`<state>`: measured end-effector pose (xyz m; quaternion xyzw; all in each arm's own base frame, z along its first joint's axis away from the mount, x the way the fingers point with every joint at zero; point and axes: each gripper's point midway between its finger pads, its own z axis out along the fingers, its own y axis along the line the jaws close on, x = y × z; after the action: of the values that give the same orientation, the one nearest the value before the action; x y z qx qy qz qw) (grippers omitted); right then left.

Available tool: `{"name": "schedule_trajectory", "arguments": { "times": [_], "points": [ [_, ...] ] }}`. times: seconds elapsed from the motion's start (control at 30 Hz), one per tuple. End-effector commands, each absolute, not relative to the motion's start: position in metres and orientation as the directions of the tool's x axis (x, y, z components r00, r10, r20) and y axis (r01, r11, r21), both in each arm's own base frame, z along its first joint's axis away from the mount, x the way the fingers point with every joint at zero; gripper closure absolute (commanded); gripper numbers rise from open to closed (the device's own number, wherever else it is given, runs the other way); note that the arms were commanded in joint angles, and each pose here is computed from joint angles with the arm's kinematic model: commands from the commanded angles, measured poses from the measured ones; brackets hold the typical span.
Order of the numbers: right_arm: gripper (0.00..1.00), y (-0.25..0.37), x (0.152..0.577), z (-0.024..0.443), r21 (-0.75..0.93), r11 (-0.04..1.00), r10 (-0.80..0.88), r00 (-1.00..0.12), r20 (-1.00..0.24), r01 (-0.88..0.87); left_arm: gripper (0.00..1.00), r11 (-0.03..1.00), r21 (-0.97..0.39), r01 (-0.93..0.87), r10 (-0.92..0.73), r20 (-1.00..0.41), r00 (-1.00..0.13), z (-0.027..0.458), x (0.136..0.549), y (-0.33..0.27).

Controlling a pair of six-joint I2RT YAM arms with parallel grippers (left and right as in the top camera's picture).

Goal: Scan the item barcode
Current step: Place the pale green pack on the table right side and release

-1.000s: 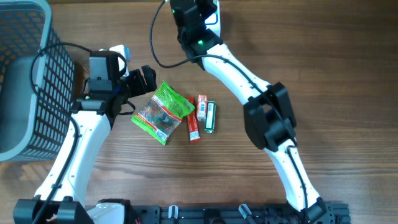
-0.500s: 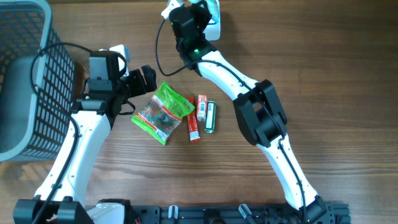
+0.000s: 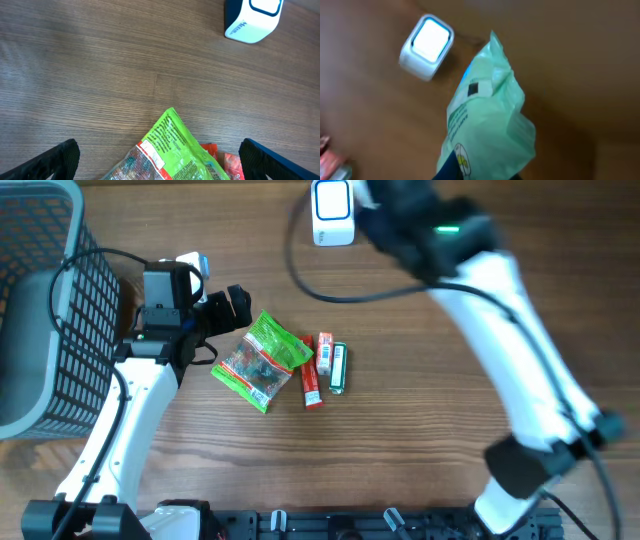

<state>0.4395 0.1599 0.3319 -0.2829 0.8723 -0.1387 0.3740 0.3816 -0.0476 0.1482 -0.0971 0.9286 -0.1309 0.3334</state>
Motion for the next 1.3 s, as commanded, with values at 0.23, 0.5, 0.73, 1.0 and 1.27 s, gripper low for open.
{"name": "schedule_trajectory", "arguments": {
  "times": [0.23, 0.5, 0.73, 1.0, 1.27],
  "points": [
    [0.96, 0.034, 0.394, 0.2, 0.037, 0.968, -0.231, -0.942, -0.244, -0.247, 0.0, 0.951, -0.297, -0.086, -0.258, -0.612, -0.747, 0.154, 0.383, -0.044],
    [0.96, -0.002, 0.406, 0.08, 0.01, 0.958, -0.273, -0.923, -0.271, -0.286, 0.0, 0.951, -0.297, -0.086, -0.258, -0.612, -0.747, 0.154, 0.383, -0.044],
    [0.27, -0.018, 0.399, 0.047, -0.096, 0.942, -0.336, -0.91, -0.243, -0.322, 0.0, 0.951, -0.297, -0.086, -0.258, -0.612, -0.747, 0.154, 0.383, -0.044],
    [0.33, -0.007, 0.42, 0.057, 0.01, 0.994, -0.101, -0.933, -0.347, -0.111, 0.0, 0.951, -0.297, -0.086, -0.258, -0.612, -0.747, 0.154, 0.383, -0.044],
    [0.36, 0.134, 0.391, 0.091, 0.551, 0.773, -0.132, -0.93, -0.344, -0.314, 0.0, 0.951, -0.297, -0.086, -0.258, -0.612, -0.747, 0.154, 0.383, -0.044]
  ]
}}
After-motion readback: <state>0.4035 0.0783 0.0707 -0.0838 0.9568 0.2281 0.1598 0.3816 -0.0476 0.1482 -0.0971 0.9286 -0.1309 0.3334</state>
